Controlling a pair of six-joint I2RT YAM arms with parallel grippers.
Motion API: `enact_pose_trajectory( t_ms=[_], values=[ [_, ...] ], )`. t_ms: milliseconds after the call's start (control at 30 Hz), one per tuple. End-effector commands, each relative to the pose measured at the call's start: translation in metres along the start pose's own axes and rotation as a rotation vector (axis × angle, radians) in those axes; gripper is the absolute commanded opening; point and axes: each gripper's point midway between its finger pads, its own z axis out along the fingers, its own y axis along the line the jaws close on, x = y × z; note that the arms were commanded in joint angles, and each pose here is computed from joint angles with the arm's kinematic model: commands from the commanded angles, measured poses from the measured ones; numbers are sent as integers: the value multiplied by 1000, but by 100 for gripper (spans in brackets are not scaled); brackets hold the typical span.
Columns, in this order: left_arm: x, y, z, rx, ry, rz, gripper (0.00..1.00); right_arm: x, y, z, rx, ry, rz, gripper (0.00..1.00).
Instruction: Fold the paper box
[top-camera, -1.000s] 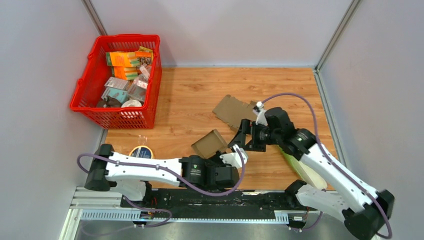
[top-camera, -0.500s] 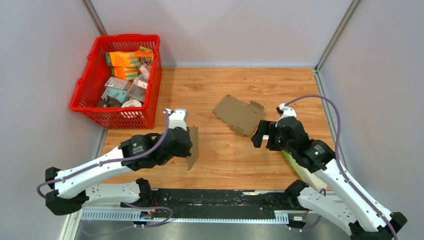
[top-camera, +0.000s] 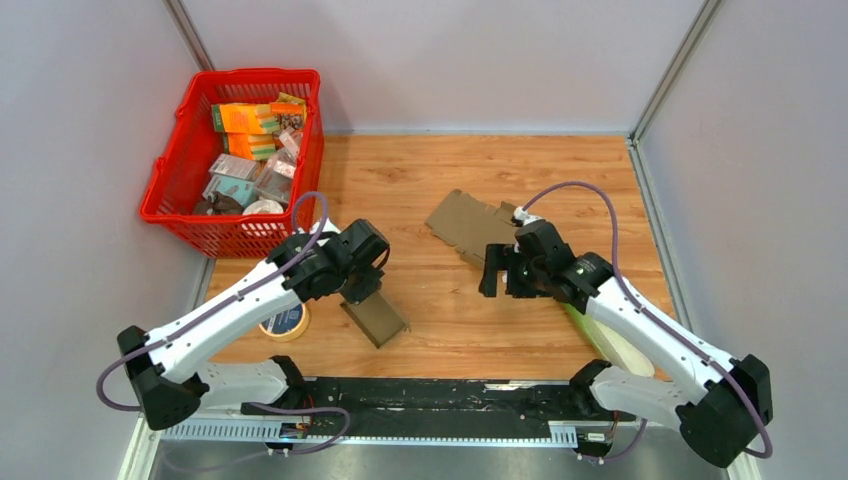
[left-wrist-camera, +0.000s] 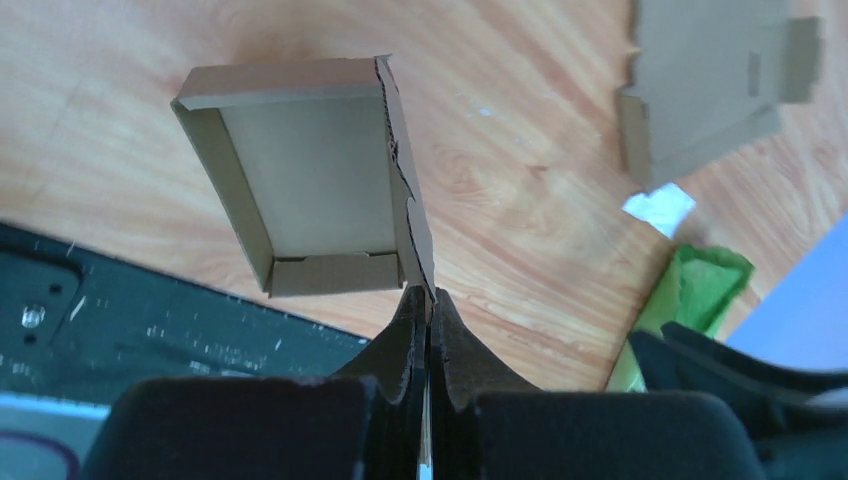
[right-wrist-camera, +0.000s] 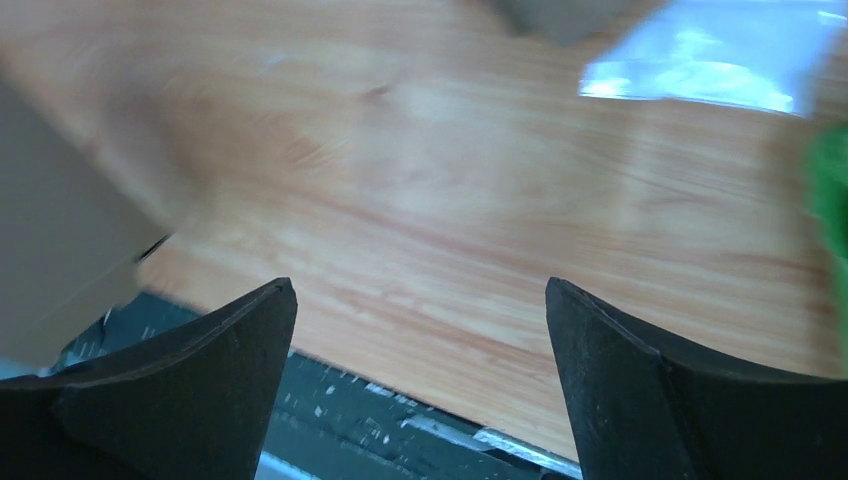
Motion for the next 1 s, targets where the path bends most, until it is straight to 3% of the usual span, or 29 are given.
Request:
enact_pose_trajectory(
  t_ms=[0,167,433,533,733,967],
  values=[
    [10,20,-5,-168,98,-193,0,-5,93,-46,-469,-170,-283,98],
    [30,47,12,-323,228,-312,0,43,146,-89,-715,-298,-592,99],
    [53,54,23,-392,345,-335,0,79,181,-54,-604,-258,-807,96],
    [50,64,23,-425,329,-331,0,82,194,-56,-622,-263,-834,95],
    [44,61,33,-324,317,-306,0,94,205,-57,-665,-202,-915,94],
    [29,42,26,-188,285,-266,0,83,209,-68,-551,-94,-793,98]
  ],
)
